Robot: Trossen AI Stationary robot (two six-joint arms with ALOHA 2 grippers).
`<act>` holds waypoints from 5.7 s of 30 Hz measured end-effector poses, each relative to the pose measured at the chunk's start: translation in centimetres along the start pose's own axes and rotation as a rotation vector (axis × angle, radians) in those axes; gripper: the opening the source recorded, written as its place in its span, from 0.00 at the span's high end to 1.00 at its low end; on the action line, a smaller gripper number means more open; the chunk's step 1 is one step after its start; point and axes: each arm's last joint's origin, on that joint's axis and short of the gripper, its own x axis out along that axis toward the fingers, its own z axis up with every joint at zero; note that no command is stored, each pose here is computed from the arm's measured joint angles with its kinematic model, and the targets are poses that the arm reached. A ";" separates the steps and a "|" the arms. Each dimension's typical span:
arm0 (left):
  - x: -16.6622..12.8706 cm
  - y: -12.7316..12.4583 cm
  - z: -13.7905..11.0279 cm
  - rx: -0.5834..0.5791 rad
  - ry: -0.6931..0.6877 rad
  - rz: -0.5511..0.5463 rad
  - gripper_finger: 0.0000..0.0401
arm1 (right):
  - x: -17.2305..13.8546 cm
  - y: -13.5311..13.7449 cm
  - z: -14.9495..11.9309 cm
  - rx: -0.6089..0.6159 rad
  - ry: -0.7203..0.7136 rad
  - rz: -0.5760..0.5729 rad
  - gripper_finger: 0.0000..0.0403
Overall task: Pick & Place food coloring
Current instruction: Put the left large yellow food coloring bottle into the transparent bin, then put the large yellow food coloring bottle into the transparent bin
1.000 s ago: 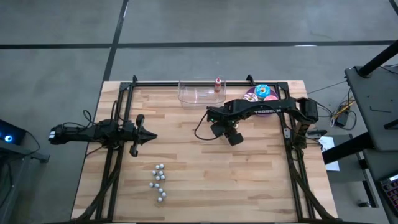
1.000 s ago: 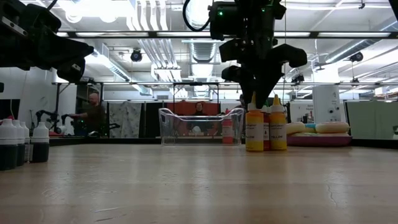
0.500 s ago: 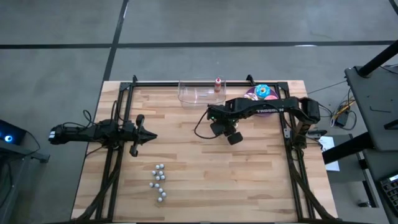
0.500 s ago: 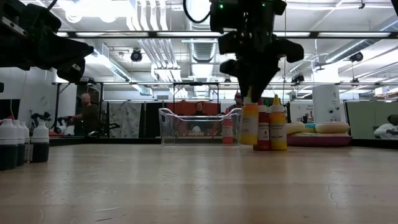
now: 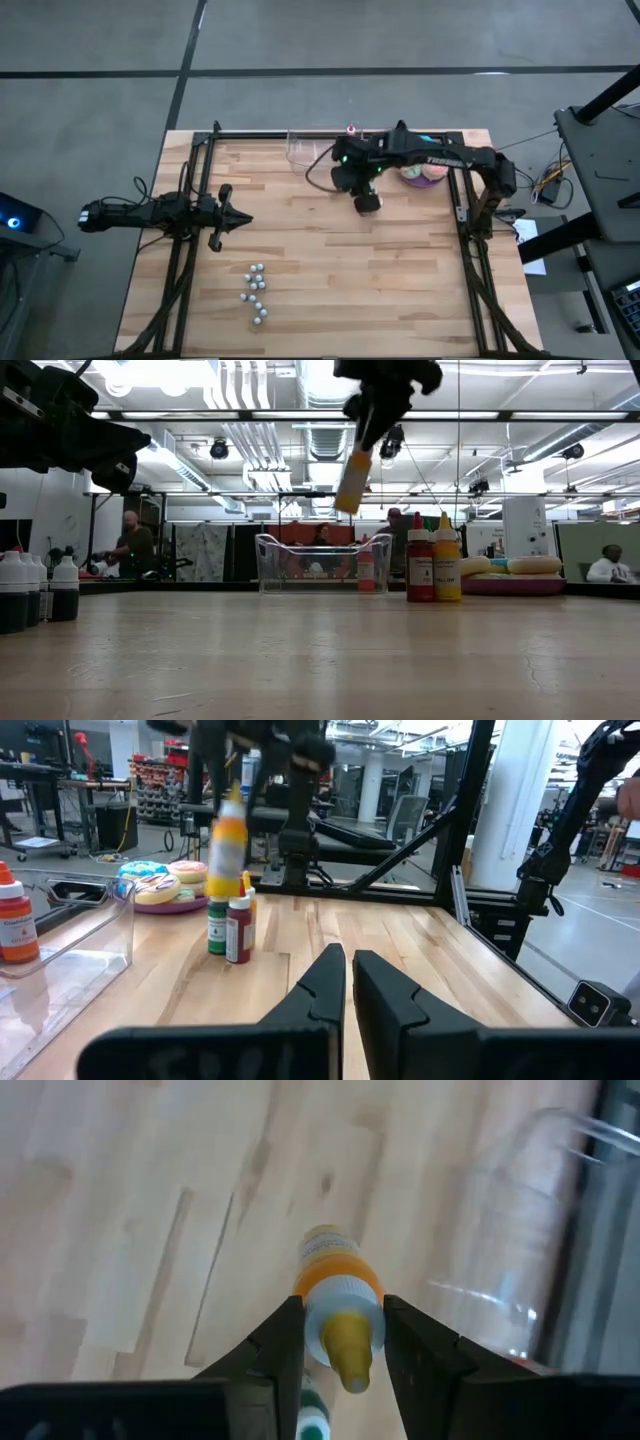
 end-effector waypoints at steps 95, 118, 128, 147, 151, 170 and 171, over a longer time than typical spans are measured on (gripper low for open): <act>0.0 0.0 0.1 0.000 -0.006 -0.001 1.00 | 8.5 -19.6 -7.8 0.376 0.287 0.016 0.73; 0.0 0.0 0.1 0.000 -0.007 -0.001 1.00 | 11.2 -19.6 -9.0 0.396 0.299 0.026 0.73; 0.0 0.0 0.1 0.000 -0.007 -0.001 1.00 | 11.2 -19.7 -9.1 0.397 0.301 0.024 0.65; 0.0 0.0 0.1 0.000 -0.007 -0.001 1.00 | 8.2 -19.3 -8.4 0.400 0.255 -0.016 0.57; 0.0 0.0 0.1 0.000 -0.007 -0.001 1.00 | 6.3 -18.8 -8.0 0.442 0.232 -0.037 0.57; 0.0 0.0 0.1 0.000 -0.007 -0.001 1.00 | -0.4 -12.9 -6.1 0.322 0.125 0.059 0.58; 0.0 0.0 0.1 0.000 -0.007 -0.001 1.00 | -0.5 -12.5 -6.2 0.313 0.126 0.062 0.58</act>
